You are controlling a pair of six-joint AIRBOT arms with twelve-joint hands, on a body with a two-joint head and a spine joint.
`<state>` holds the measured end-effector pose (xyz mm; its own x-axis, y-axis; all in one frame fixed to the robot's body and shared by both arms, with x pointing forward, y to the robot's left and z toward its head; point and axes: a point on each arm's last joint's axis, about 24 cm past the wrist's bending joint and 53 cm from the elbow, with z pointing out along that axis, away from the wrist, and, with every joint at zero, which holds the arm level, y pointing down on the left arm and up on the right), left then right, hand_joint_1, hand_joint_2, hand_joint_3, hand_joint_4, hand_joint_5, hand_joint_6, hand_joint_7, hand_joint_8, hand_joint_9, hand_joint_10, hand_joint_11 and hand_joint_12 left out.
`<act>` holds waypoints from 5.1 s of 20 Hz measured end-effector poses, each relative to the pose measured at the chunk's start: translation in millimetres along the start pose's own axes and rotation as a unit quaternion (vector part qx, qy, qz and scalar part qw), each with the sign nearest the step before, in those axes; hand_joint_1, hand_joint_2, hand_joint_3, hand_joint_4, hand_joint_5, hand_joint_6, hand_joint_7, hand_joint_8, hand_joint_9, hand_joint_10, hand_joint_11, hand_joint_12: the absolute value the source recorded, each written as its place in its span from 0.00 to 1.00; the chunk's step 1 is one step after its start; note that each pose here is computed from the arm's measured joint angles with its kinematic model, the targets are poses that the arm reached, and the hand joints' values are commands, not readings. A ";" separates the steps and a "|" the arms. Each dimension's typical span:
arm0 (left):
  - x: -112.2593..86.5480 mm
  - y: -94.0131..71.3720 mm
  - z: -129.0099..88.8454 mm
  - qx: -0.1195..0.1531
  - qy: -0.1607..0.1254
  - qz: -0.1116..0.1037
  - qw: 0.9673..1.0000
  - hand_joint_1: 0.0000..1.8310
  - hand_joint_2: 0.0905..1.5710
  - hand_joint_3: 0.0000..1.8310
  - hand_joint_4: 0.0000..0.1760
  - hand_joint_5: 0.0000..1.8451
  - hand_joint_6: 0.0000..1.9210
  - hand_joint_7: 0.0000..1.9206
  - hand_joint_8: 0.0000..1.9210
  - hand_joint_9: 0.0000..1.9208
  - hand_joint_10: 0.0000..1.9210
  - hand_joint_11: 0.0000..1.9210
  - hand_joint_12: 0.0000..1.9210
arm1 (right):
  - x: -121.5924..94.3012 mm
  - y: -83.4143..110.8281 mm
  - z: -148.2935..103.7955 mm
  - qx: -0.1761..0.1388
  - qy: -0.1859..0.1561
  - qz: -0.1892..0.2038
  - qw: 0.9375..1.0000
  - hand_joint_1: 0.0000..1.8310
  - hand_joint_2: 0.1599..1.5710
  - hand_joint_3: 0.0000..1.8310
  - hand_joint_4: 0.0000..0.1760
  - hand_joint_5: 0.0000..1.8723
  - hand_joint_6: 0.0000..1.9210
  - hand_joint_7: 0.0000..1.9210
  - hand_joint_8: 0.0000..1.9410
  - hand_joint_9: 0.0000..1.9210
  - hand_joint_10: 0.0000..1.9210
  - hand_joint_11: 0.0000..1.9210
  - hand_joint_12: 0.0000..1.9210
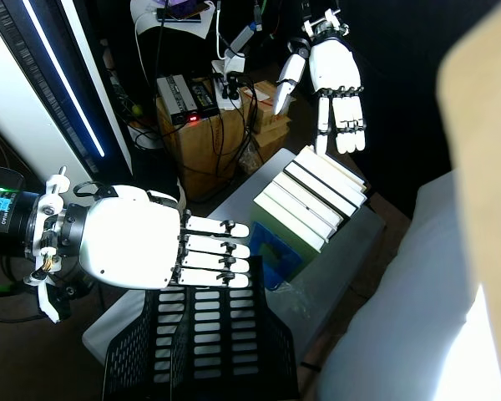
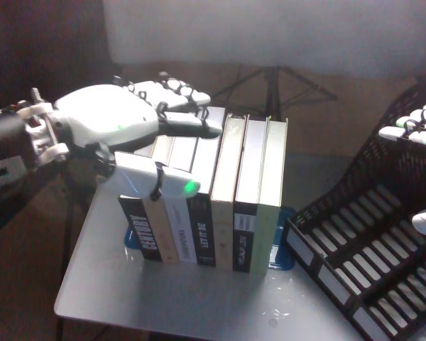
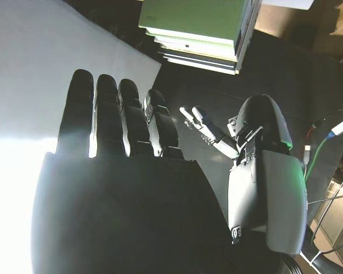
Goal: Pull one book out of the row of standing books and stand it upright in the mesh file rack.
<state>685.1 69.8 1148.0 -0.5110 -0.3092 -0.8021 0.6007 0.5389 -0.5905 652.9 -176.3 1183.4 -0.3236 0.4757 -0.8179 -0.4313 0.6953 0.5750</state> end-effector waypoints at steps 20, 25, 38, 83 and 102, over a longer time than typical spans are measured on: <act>45.3 24.1 43.8 -0.058 0.071 0.057 0.994 0.02 0.72 0.00 0.72 0.26 0.01 0.00 0.00 0.00 0.00 0.00 0.00 | 14.0 -2.9 1.0 0.003 0.006 0.020 1.000 0.13 0.72 0.00 0.20 0.00 0.00 0.00 0.00 0.00 0.00 0.00 0.00; 50.7 19.9 46.4 -0.052 0.079 0.062 0.994 0.02 0.71 0.00 0.74 0.33 0.01 0.00 0.00 0.00 0.00 0.00 0.00 | 15.0 -4.0 0.4 0.004 0.006 0.023 1.000 0.12 0.73 0.00 0.24 0.00 0.00 0.00 0.00 0.00 0.00 0.00 0.00; 79.3 5.0 31.7 -0.028 0.128 0.105 0.986 0.01 0.73 0.00 0.25 0.32 0.00 0.00 0.00 0.00 0.00 0.00 0.00 | 18.0 -9.2 -1.8 0.011 0.004 0.036 0.999 0.13 0.73 0.00 0.17 0.00 0.00 0.00 0.00 0.00 0.00 0.00 0.00; 95.5 -60.1 -51.5 0.084 0.121 -0.033 0.989 0.34 0.82 0.00 0.00 0.10 0.00 0.00 0.00 0.00 0.00 0.00 0.00 | 22.6 -13.4 -9.4 0.021 0.007 0.051 0.998 0.18 0.74 0.00 0.14 0.00 0.00 0.00 0.00 0.00 0.00 0.00 0.00; -68.9 83.0 -141.8 -0.123 -0.207 -0.091 0.966 0.27 0.82 0.00 0.00 0.00 0.00 0.00 0.00 0.00 0.00 0.00 0.00 | 35.2 100.0 30.9 -0.149 0.108 -0.094 0.978 0.33 0.66 0.00 0.28 0.00 0.00 0.00 0.00 0.00 0.00 0.00 0.00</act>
<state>683.0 247.0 1167.0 -0.2733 -0.6760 -0.6843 0.3336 0.6007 -0.7266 624.4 -73.4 1211.5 -0.3720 0.2065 -0.9050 -0.7161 0.5565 0.4213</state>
